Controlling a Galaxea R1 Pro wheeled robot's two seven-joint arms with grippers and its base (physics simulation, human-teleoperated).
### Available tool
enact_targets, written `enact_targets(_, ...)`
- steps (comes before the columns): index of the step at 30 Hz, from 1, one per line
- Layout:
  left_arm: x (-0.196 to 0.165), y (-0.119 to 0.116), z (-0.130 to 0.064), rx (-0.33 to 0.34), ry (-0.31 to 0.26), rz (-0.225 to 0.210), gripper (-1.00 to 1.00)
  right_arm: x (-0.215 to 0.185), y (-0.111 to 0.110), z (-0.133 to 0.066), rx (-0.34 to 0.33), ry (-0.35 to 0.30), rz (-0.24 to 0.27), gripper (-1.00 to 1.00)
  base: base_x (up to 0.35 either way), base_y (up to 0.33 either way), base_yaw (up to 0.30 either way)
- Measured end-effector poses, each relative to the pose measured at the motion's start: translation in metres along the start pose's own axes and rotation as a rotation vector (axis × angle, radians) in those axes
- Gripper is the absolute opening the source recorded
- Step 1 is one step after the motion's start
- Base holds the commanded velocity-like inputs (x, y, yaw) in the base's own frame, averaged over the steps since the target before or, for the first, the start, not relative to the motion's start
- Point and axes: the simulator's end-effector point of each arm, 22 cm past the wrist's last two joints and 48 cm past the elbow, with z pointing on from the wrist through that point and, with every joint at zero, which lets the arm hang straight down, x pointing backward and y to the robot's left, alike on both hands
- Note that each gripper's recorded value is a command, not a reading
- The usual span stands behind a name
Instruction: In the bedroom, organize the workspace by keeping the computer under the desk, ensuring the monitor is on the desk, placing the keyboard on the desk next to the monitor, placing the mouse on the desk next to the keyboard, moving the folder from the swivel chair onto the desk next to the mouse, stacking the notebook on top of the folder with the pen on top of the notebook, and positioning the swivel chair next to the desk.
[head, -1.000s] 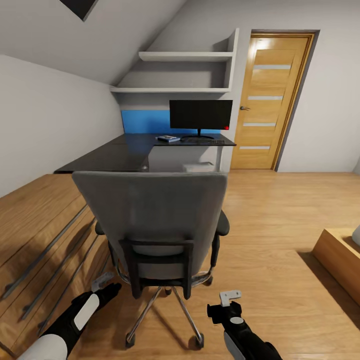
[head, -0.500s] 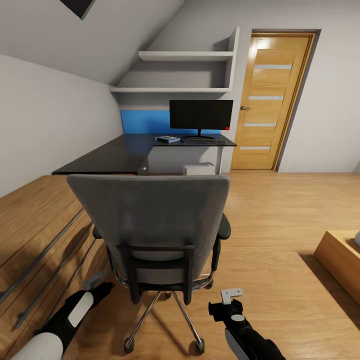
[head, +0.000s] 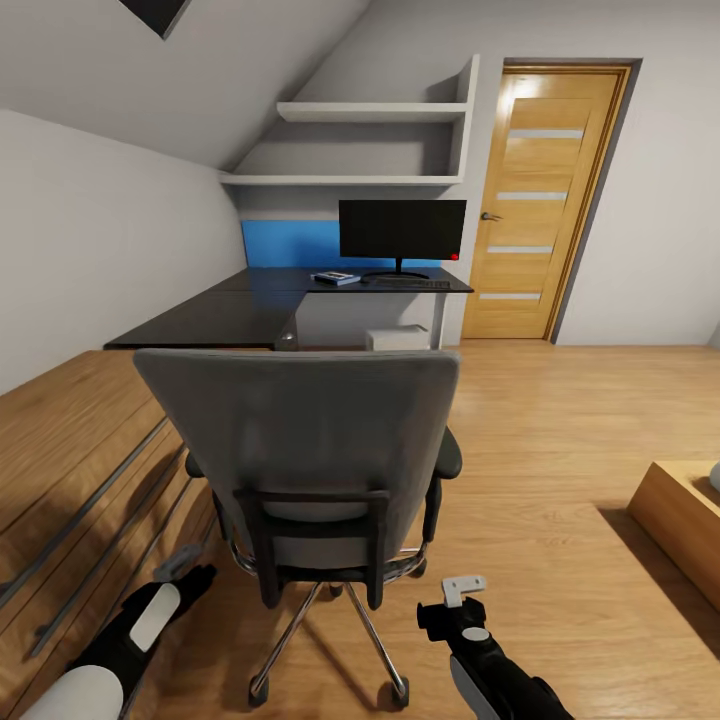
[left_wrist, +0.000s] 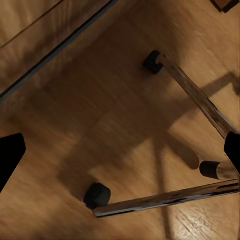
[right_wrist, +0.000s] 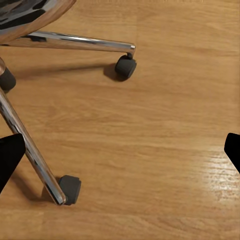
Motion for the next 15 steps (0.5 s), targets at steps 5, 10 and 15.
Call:
enact_targets(5,-0.002,0.004,0.000,-0.004,0.002,-0.056,1.00,0.000,0.000,0.000,0.001,0.000,-0.001,1.00,0.000,0.000,0.000)
enact_targets(10,-0.006,0.009,0.000,-0.004,0.003,-0.146,1.00,0.002,-0.014,0.002,0.018,0.002,-0.008,1.00,0.000,0.000,0.000)
enact_targets(15,-0.007,0.007,0.001,0.011,0.014,-0.226,1.00,0.004,-0.023,0.002,0.029,0.005,-0.013,1.00,0.000,0.000,0.000)
